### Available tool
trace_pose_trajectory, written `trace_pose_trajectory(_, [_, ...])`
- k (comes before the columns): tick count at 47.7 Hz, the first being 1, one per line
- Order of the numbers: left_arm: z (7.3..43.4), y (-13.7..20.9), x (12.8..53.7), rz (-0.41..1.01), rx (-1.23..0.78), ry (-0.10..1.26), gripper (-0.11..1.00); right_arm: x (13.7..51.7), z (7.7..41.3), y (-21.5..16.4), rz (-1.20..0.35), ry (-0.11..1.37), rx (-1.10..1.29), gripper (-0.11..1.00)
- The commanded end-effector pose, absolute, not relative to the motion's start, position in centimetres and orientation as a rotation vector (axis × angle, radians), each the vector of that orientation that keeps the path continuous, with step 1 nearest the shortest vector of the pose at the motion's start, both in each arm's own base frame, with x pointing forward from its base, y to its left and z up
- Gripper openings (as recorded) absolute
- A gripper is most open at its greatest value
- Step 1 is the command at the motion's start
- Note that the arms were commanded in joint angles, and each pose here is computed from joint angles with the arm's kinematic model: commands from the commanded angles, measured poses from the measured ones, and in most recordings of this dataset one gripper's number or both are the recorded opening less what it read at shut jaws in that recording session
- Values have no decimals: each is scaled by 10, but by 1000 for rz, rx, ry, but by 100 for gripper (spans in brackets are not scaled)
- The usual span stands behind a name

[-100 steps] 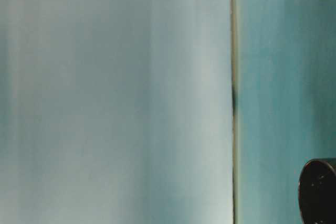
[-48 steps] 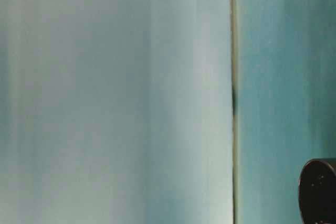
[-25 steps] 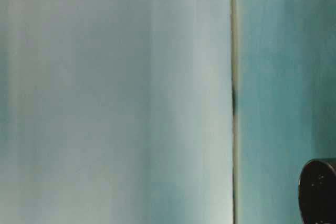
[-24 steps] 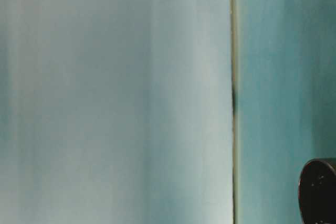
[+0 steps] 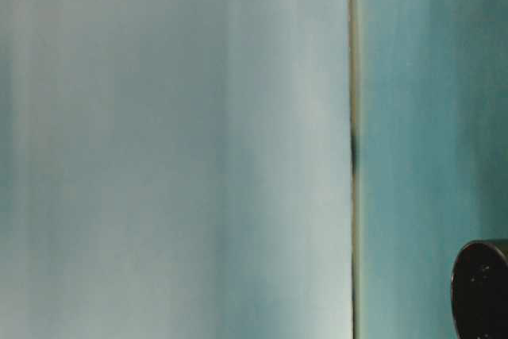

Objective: Put the paper cup into the moved cup holder.
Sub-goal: 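Lower the open left gripper over the black cup holder rim, then grasp the cup holder rim with the left gripper and slide it right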

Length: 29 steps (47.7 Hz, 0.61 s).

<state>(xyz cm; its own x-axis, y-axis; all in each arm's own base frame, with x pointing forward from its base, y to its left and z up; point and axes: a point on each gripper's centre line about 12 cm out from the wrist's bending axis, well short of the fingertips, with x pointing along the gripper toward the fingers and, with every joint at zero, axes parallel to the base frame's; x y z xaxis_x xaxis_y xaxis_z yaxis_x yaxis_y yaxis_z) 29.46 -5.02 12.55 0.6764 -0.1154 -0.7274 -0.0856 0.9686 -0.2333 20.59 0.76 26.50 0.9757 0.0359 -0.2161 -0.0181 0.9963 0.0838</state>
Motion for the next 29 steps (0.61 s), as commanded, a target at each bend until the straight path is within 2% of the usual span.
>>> trace_pose_trajectory(1, [126, -54, 295, -26, -255, 832, 92, 209, 273, 8, 30, 201, 91, -3])
trace_pose_trajectory(19, [122, -52, 292, -22, -253, 846, 92, 209, 273, 8, 30, 200, 91, -3])
trace_pose_trajectory(29, [122, -50, 292, -15, -255, 842, 84, 209, 273, 8, 30, 201, 91, -3])
